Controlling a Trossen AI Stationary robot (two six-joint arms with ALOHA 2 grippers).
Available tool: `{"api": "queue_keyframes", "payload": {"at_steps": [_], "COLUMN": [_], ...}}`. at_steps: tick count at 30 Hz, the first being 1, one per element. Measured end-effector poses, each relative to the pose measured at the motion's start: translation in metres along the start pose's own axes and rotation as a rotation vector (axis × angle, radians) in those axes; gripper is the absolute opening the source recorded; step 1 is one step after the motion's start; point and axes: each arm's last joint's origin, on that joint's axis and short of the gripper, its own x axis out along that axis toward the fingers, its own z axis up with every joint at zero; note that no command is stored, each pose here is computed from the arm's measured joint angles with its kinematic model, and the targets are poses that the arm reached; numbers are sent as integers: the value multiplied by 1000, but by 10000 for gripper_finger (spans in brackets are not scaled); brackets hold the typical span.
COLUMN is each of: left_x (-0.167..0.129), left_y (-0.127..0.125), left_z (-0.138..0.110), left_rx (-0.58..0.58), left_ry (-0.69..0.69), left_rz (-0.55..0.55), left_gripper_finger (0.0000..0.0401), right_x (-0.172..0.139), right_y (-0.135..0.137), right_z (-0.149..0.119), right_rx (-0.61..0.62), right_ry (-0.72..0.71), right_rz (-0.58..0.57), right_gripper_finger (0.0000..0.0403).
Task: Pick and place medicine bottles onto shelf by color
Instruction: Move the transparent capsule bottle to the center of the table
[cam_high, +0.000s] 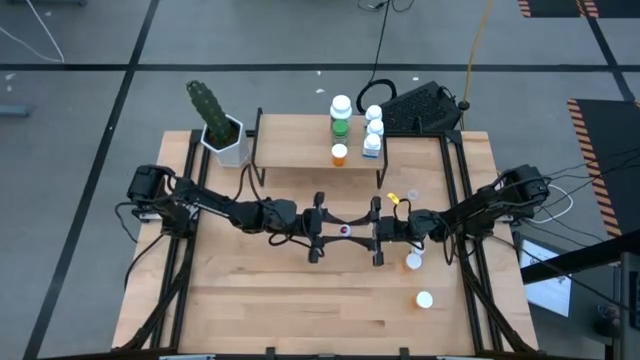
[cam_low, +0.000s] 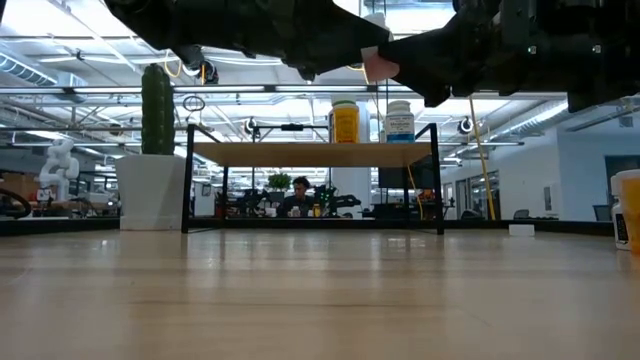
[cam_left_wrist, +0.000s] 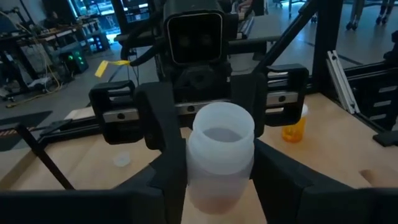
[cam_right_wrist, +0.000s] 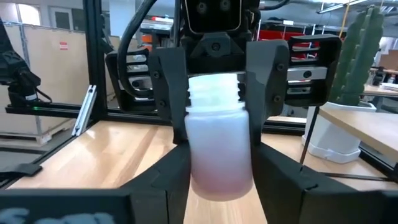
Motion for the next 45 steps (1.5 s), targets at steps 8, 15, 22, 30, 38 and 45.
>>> {"api": "queue_keyframes", "payload": {"at_steps": [8, 15, 22, 30, 38, 45], "left_x": [0, -1, -2, -3, 4, 9], "left_y": [3, 3, 2, -3, -7, -9], "left_z": [-6, -16, -22, -21, -33, -45], "left_rx": [-8, -55, -132, -149, -160, -158], "left_ry": [66, 163, 225, 225, 239, 273], "left_rz": [37, 61, 61, 49, 46, 41], "left_gripper_finger": [166, 157, 161, 165, 164, 167], "right_x": [-2, -16, -39, -61, -65, -66], "right_y": [-4, -10, -18, -30, -40, -43], "right_z": [-5, -2, 8, 13, 18, 18], "right_rx": [-38, -45, -61, -32, -47, -175], "right_ry": [109, 293, 438, 515, 517, 554], "right_rz": [-130, -208, -296, -529, -564, -539], "right_gripper_finger": [215, 254, 258, 253, 243, 242]}}
